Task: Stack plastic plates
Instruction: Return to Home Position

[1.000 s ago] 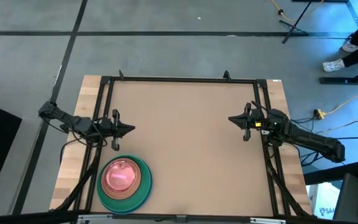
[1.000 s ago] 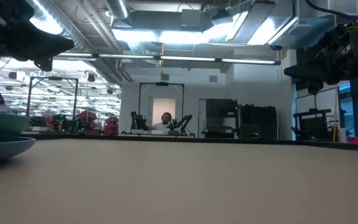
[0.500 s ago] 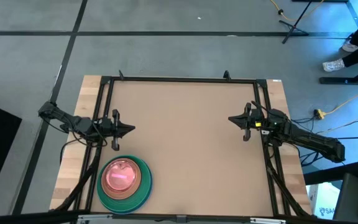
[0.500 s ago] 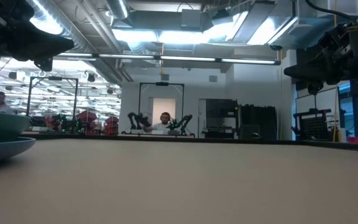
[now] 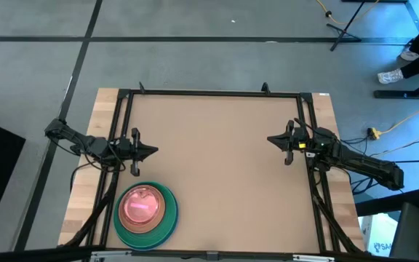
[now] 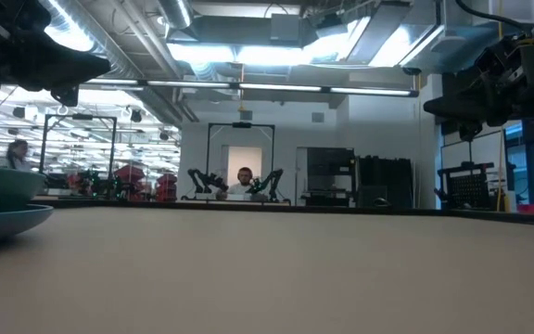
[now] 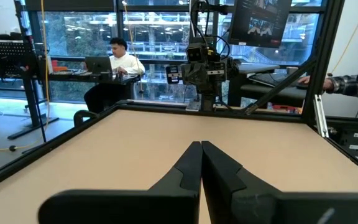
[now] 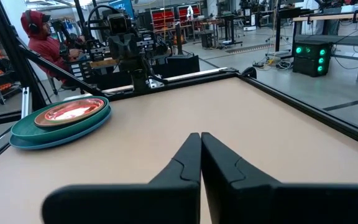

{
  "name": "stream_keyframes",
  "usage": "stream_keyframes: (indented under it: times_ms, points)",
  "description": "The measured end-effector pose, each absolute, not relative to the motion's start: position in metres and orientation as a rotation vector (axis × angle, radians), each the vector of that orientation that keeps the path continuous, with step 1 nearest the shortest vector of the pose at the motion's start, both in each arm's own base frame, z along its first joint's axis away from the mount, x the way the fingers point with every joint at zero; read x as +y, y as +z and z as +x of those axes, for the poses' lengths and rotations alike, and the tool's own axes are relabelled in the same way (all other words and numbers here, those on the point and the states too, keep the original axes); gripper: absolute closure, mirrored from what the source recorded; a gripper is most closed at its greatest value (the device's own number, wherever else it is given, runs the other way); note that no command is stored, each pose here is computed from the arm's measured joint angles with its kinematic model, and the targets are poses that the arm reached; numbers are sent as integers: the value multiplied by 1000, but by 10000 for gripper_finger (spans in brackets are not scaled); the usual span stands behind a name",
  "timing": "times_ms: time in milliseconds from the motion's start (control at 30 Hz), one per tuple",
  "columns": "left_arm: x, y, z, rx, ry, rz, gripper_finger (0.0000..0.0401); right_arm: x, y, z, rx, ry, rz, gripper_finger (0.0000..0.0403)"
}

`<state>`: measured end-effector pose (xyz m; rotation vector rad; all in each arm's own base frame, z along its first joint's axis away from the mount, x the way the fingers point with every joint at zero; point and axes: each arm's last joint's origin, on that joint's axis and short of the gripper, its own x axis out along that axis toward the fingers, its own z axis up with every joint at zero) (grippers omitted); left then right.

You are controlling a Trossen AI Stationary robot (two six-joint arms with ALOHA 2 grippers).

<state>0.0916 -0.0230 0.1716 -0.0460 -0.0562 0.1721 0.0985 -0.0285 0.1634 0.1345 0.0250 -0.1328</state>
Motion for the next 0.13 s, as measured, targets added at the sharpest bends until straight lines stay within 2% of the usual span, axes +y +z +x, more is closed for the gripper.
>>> stream_keyframes:
  times_ms: [133]
  points:
    - [-23,172,92,-56,172,-46,397,-29,163,98,25,-133,135,398]
